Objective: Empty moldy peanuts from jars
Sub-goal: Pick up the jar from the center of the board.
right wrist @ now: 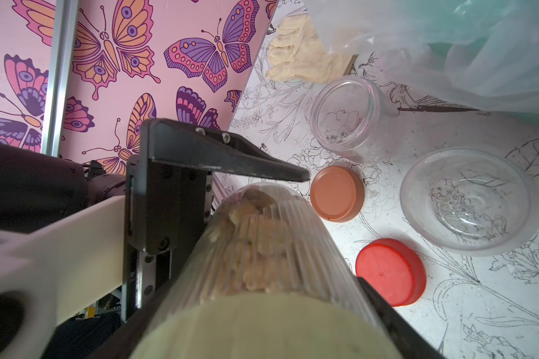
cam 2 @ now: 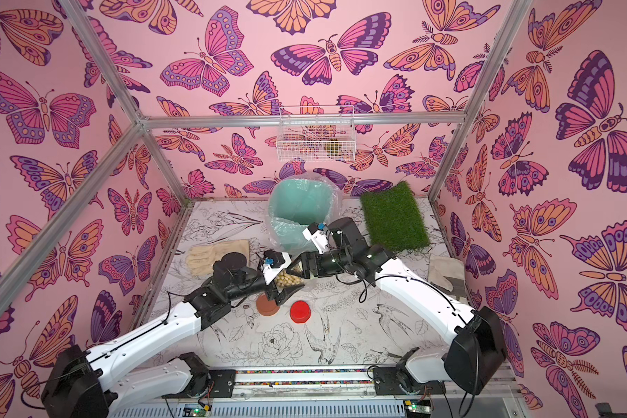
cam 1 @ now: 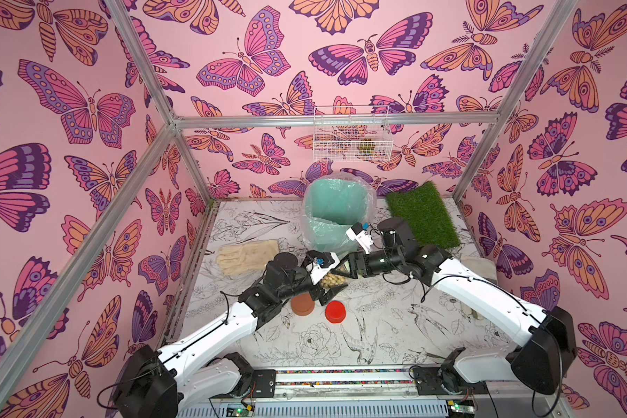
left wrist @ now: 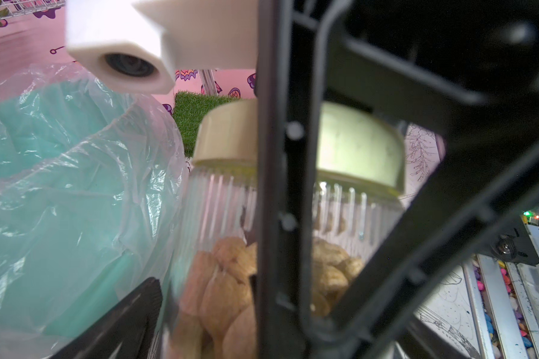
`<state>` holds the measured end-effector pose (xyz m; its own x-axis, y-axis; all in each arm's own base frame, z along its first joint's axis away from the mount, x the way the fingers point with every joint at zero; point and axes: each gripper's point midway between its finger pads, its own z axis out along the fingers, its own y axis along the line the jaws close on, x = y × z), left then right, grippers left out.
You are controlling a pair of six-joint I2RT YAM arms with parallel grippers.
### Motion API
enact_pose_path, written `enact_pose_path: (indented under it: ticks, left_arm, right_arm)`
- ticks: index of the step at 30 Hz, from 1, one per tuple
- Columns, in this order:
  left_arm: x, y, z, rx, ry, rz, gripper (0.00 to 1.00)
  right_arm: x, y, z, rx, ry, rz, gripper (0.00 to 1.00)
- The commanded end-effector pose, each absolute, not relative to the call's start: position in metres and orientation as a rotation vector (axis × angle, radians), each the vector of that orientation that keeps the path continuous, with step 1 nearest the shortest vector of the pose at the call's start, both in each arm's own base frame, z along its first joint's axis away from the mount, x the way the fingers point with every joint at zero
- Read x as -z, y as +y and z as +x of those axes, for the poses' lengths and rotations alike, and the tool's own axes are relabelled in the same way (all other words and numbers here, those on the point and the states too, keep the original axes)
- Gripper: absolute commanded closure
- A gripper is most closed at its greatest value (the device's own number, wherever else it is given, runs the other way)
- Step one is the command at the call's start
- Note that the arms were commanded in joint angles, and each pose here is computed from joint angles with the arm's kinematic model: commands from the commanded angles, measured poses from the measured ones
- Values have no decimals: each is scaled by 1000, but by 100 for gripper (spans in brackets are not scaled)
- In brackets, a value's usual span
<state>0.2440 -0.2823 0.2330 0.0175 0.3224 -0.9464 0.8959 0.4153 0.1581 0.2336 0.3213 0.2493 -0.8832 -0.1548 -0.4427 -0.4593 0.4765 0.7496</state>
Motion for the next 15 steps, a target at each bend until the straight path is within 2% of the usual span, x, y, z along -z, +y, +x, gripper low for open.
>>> enact_pose_path:
  ticks: [1, 15]
  left_arm:
    - [-226, -272, 251, 561, 1580, 1101, 0]
    - [-221, -274, 254, 562, 1596, 1105, 9]
  right_arm:
    - [-281, 334, 220, -1499, 2304, -622, 100]
    - [-284, 336, 217, -1541, 2284, -634, 100]
